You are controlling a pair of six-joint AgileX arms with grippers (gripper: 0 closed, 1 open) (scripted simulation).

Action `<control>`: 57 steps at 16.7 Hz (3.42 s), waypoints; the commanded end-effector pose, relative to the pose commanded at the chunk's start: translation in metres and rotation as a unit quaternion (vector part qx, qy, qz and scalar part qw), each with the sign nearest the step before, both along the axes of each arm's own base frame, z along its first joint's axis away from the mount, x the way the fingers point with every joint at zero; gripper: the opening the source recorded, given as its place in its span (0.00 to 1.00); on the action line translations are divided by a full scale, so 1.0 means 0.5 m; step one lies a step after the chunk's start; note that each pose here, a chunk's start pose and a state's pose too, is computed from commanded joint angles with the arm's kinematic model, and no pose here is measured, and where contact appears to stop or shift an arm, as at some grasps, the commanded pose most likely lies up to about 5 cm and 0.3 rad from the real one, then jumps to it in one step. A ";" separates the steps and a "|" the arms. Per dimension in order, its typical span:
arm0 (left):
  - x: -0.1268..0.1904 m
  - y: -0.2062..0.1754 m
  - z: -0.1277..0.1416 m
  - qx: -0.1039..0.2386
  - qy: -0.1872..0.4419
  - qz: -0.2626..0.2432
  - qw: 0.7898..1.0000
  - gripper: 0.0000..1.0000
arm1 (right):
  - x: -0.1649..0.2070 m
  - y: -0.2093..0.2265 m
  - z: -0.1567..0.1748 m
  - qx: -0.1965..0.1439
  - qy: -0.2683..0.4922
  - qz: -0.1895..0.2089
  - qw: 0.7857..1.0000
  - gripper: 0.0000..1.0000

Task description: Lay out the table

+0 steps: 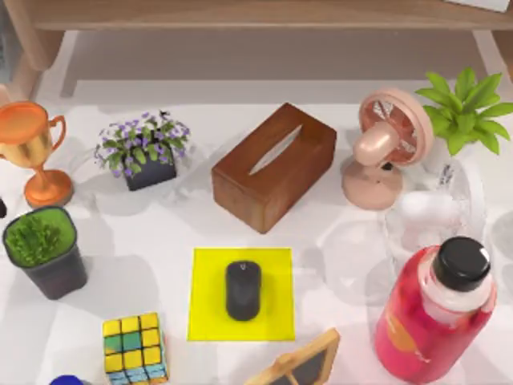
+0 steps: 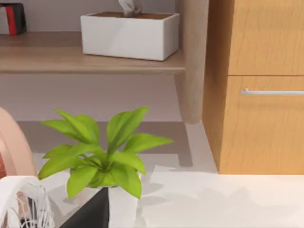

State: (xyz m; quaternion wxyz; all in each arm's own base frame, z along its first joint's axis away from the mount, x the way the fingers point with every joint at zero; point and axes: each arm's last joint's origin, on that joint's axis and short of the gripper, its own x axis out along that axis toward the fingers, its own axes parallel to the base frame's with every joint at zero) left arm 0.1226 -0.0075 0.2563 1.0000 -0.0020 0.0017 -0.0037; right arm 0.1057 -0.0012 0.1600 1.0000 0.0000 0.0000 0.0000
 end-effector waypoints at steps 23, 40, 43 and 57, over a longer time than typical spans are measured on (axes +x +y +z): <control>0.577 -0.235 0.352 -0.005 -0.007 -0.005 1.000 1.00 | 0.000 0.000 0.000 0.000 0.000 0.000 1.000 1.00; 0.617 -0.235 0.353 -0.005 -0.007 -0.005 1.000 0.55 | 0.000 0.000 0.000 0.000 0.000 0.000 1.000 1.00; 0.617 -0.235 0.353 -0.005 -0.007 -0.005 1.000 0.32 | 0.000 0.000 0.000 0.000 0.000 0.000 1.000 1.00; 0.614 -0.238 0.354 -0.004 -0.008 -0.007 1.000 0.00 | 0.000 0.000 0.000 0.000 0.000 0.000 1.000 1.00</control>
